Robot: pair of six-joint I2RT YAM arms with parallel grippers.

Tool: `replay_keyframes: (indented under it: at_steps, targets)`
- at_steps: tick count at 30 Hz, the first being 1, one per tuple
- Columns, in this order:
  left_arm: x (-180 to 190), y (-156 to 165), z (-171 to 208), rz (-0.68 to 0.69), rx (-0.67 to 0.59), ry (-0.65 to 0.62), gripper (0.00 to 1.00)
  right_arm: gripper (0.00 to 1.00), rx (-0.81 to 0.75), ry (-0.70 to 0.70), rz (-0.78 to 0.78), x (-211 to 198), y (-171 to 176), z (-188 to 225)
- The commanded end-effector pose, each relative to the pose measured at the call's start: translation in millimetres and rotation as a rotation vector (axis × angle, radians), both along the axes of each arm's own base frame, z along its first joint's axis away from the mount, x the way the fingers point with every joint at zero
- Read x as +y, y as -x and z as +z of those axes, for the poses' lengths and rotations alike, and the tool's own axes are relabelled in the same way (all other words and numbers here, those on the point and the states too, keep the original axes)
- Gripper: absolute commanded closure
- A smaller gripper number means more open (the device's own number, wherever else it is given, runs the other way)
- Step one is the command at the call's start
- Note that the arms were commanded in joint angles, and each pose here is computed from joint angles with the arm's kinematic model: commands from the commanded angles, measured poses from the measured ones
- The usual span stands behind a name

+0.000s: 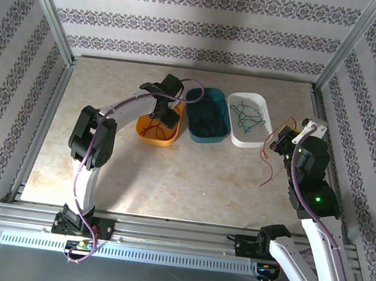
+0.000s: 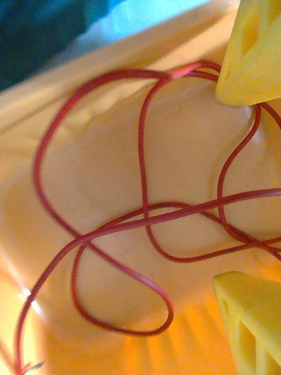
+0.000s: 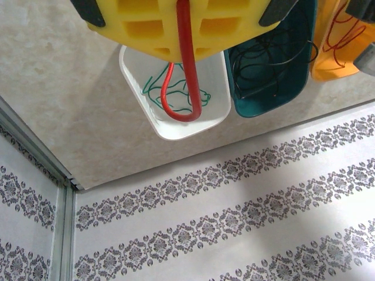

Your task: Untangle the cables

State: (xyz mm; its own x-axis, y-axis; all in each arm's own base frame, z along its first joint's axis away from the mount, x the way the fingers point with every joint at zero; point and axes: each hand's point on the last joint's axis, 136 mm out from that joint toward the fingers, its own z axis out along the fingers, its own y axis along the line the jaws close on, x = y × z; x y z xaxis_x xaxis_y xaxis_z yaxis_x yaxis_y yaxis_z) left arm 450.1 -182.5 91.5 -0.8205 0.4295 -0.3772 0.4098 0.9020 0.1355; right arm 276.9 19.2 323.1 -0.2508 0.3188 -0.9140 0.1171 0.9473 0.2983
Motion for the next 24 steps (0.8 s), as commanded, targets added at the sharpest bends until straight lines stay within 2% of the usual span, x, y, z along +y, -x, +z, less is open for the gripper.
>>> replay_keyframes:
  at_steps: [1,5,10,14,18,24]
  targets:
    - [-11,-16,69,0.002,-0.162,0.087,0.21,1.0,-0.018,0.013,0.007,-1,0,6]
    - [-15,-21,118,0.052,-0.296,0.197,0.17,1.0,-0.02,0.007,0.014,0,2,9]
    - [12,-14,153,0.289,-0.48,0.348,0.15,1.0,-0.099,-0.01,0.063,9,10,47]
    - [38,5,142,0.475,-0.506,0.418,0.14,1.0,-0.214,-0.008,0.151,27,23,99]
    - [68,29,122,0.605,-0.512,0.368,0.14,1.0,-0.304,-0.046,0.351,68,30,152]
    - [115,59,113,0.805,-0.541,0.324,0.13,1.0,-0.221,-0.216,0.688,155,1,182]
